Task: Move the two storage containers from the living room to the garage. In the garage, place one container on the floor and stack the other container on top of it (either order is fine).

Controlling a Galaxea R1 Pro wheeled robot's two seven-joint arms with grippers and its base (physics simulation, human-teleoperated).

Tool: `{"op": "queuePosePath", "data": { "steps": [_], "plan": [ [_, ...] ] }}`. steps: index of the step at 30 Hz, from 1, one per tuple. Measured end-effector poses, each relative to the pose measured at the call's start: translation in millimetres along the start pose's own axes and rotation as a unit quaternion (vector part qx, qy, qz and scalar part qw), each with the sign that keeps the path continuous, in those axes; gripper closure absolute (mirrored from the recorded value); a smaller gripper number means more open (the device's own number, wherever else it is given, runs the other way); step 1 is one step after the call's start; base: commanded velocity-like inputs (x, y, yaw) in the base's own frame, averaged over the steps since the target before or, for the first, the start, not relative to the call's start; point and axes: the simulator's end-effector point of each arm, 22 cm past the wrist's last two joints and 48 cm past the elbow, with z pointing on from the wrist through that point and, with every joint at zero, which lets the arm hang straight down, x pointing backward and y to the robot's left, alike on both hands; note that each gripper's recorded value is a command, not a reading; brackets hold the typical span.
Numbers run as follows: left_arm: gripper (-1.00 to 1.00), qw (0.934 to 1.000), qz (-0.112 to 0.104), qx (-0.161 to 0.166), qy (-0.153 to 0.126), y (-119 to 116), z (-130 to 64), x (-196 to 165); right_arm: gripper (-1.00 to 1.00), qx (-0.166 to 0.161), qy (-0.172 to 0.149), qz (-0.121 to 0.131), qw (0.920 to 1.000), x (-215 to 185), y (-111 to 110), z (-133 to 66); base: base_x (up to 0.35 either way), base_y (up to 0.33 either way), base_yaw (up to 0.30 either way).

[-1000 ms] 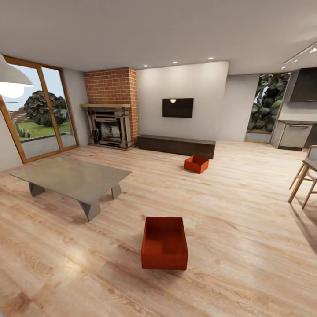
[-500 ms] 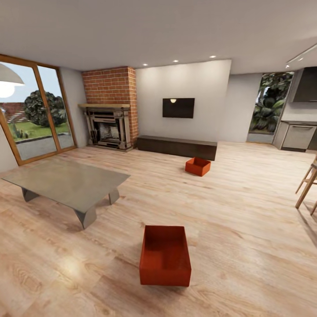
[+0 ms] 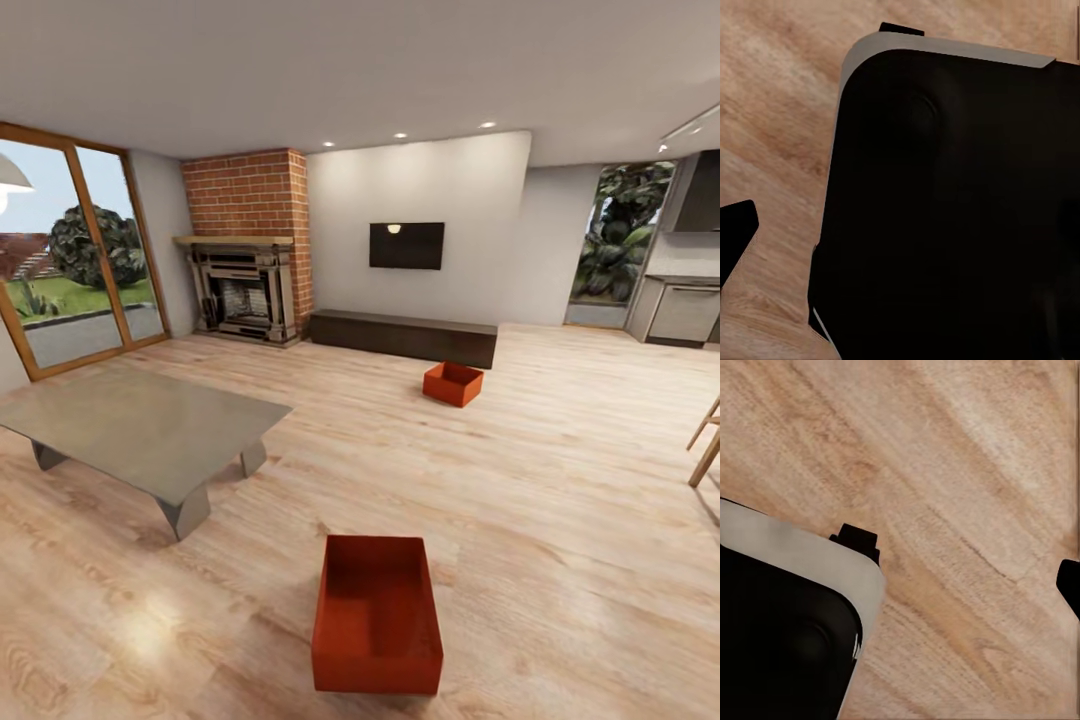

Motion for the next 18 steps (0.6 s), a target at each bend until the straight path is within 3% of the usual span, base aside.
{"op": "queuePosePath", "data": {
  "steps": [18],
  "plan": [
    [-1.00, 1.0000, 0.000, 0.000, 0.000, 0.0, 0.0, 0.0, -1.00, 0.000, 0.000, 0.000, 1.0000, 0.0, 0.0, 0.0, 0.321, 0.000, 0.000]
  ]
}}
